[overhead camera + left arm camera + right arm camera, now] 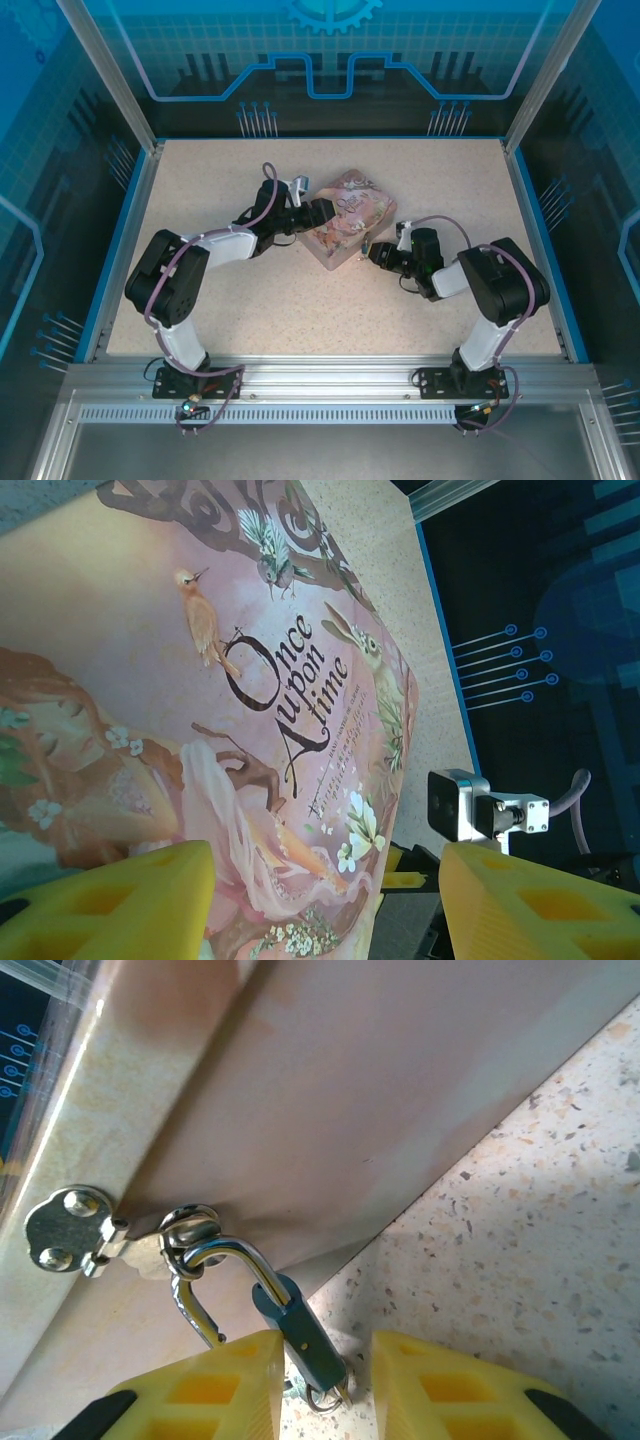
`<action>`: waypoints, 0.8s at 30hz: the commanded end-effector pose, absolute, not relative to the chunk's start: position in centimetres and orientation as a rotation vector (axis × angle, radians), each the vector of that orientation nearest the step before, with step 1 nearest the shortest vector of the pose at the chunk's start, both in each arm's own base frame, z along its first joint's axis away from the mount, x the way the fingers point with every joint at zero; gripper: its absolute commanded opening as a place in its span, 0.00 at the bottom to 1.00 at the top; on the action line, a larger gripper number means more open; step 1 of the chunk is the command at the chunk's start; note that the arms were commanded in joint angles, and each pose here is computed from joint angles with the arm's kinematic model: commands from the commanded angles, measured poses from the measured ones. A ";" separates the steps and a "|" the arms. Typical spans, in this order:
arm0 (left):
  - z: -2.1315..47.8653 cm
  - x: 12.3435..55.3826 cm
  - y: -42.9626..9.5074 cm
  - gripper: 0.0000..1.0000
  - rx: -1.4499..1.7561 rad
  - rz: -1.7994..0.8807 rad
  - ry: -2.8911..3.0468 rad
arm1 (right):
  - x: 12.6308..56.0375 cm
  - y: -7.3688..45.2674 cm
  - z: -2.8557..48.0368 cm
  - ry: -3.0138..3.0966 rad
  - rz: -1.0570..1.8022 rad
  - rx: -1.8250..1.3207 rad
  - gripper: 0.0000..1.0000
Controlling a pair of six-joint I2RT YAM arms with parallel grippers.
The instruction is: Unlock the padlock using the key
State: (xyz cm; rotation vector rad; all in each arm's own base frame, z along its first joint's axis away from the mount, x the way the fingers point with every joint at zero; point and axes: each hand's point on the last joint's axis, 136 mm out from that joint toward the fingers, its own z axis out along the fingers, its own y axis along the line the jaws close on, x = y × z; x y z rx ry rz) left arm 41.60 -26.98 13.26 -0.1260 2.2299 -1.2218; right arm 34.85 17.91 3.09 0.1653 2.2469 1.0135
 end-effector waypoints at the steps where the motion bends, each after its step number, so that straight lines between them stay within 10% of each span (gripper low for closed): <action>1: 6.5 39.4 -24.3 0.62 -0.289 -1.073 2.463 | 34.4 18.2 2.5 2.266 1.046 0.151 0.28; 24: 6.2 39.3 -24.3 0.62 -0.297 -1.073 2.467 | 34.5 18.1 3.8 2.208 1.060 0.164 0.11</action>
